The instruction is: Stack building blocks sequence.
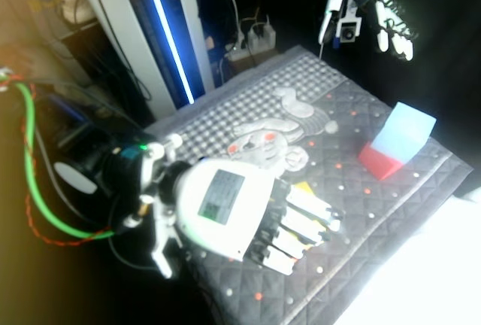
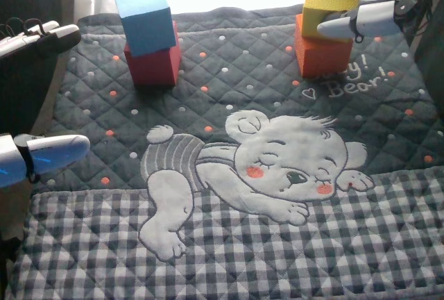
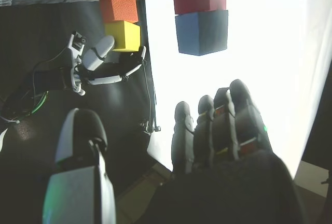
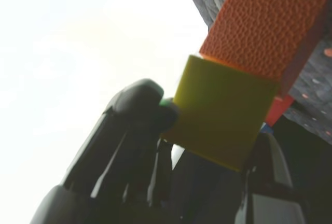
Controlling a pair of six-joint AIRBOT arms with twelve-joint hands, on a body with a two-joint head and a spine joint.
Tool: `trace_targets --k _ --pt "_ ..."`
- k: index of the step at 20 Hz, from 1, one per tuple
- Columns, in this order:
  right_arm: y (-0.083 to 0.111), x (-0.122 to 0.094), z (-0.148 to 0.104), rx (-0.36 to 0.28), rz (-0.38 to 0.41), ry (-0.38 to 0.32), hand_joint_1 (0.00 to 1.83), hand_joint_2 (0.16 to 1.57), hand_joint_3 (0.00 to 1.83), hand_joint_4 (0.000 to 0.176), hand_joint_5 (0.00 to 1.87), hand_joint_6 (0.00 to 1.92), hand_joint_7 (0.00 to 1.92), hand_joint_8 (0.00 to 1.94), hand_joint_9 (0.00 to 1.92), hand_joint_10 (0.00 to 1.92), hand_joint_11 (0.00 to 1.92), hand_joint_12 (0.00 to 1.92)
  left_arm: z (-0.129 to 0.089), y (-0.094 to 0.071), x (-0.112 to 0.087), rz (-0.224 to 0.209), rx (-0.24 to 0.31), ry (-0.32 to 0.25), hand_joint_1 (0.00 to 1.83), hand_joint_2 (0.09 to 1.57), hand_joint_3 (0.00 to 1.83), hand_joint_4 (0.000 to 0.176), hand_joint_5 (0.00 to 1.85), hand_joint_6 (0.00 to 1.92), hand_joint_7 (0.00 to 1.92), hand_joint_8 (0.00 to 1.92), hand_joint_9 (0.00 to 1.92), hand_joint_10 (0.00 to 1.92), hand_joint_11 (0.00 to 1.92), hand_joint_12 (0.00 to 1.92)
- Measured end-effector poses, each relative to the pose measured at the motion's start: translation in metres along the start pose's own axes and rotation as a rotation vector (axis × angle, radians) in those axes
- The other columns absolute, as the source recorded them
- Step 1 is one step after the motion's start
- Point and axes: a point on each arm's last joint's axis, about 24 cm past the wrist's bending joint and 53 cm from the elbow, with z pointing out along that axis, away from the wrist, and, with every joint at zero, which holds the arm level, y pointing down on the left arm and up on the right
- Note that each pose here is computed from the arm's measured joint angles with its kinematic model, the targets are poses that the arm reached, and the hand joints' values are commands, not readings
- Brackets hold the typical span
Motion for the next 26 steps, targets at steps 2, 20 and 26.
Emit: trace_targets --k 2,20,26 --pt "0.000 0.000 0.000 0.000 0.000 0.000 1.20 1.22 0.00 0.003 0.69 1.47 0.81 1.30 0.91 1.41 1.04 1.43 0.000 0.000 0.000 0.000 0.000 0.000 0.76 1.01 0.00 0.038 0.31 0.00 0.17 0.00 0.13 0.00 0.00 0.46" --pt "0.000 0.003 0.000 0.004 0.002 0.010 0.93 1.11 0.00 0.000 0.45 0.00 0.76 0.01 0.76 0.01 0.42 0.90 0.000 -0.003 -0.002 -0.001 0.011 -0.010 0.80 1.00 0.00 0.047 0.31 0.00 0.16 0.00 0.13 0.00 0.00 0.49" --pt "0.011 0.016 0.001 -0.015 0.019 0.034 0.77 1.06 0.00 0.080 0.19 0.00 0.35 0.00 0.41 0.00 0.09 1.06 0.000 -0.003 -0.002 -0.002 0.011 -0.010 0.81 1.00 0.00 0.049 0.32 0.00 0.17 0.00 0.15 0.00 0.00 0.63"
